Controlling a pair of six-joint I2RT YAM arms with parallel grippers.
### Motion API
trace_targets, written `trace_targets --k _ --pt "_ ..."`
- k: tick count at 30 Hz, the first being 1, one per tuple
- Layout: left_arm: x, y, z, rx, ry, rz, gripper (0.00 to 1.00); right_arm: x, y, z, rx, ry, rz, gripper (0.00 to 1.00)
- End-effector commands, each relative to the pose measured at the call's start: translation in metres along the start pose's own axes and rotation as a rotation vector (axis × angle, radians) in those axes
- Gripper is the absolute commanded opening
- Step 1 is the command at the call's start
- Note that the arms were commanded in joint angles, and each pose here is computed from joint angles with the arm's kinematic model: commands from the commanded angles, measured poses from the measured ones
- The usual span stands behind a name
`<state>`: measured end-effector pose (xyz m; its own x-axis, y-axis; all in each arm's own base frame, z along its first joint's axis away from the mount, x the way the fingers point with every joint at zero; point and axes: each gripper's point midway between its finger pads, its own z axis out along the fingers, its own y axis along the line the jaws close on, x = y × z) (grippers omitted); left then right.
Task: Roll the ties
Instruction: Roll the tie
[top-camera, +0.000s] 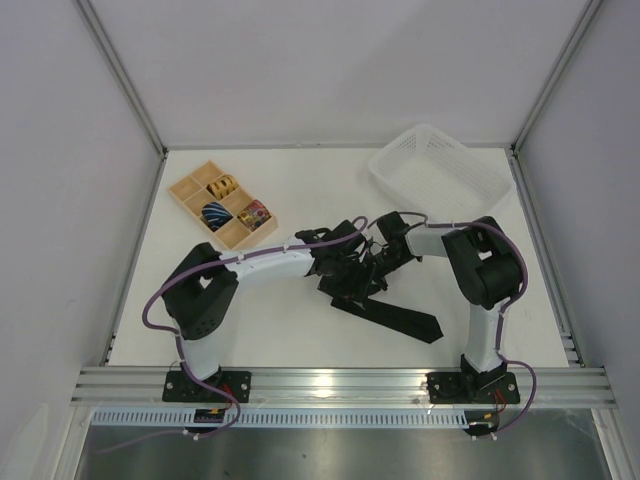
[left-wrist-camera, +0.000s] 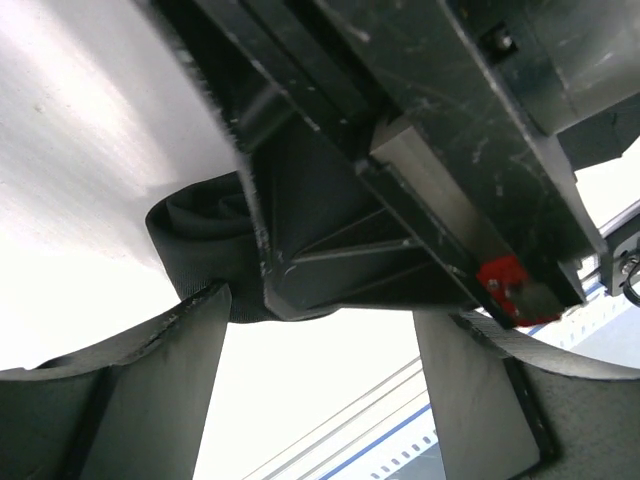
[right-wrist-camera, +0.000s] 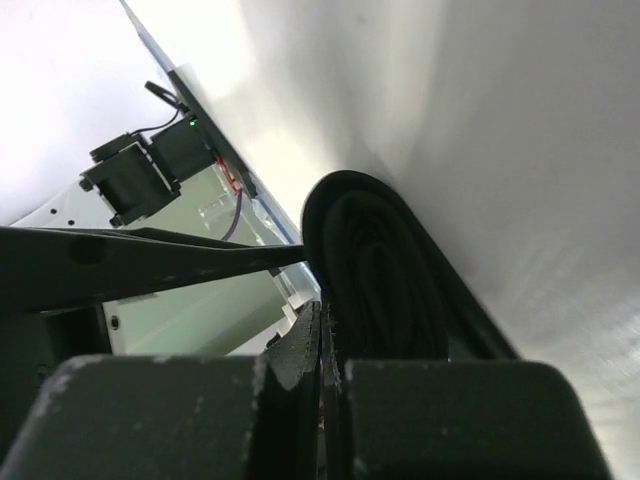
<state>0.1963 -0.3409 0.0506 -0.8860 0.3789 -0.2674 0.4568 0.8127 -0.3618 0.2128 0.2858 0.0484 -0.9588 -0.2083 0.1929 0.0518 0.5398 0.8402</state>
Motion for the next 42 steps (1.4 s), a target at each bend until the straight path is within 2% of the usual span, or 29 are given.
trace_targets --k 1,7,12,15,19,22,29,39,42 --pt "-0.005 -0.001 0.0 0.006 -0.016 0.007 0.8 0.001 -0.008 -0.008 0.051 -0.05 -0.033 0.0" --pt "-0.021 -0.007 -0.021 0.103 -0.068 -0.004 0.82 0.004 -0.024 -0.005 0.076 -0.06 -0.043 0.0" --pt "-0.031 0.008 -0.048 0.174 -0.109 -0.05 0.83 0.01 -0.03 -0.005 0.082 -0.067 -0.048 0.0" --pt "-0.029 0.019 -0.048 0.238 -0.091 -0.095 0.83 0.013 -0.034 -0.004 0.092 -0.072 -0.046 0.0" --pt "-0.019 0.011 -0.037 0.361 -0.013 -0.073 0.83 0.016 -0.038 -0.004 0.106 -0.074 -0.041 0.0" --pt "-0.017 0.009 -0.025 0.406 -0.005 -0.071 0.83 0.017 -0.042 -0.004 0.11 -0.077 -0.036 0.0" --pt "-0.008 0.012 -0.01 0.454 -0.057 -0.05 0.81 0.018 -0.048 -0.004 0.102 -0.084 -0.029 0.0" --pt "-0.021 0.023 -0.002 0.427 -0.235 0.052 0.79 0.02 -0.05 -0.006 0.093 -0.077 -0.023 0.0" --pt "-0.018 0.025 0.006 0.434 -0.225 0.056 0.77 0.018 -0.049 -0.006 0.088 -0.079 -0.025 0.0"
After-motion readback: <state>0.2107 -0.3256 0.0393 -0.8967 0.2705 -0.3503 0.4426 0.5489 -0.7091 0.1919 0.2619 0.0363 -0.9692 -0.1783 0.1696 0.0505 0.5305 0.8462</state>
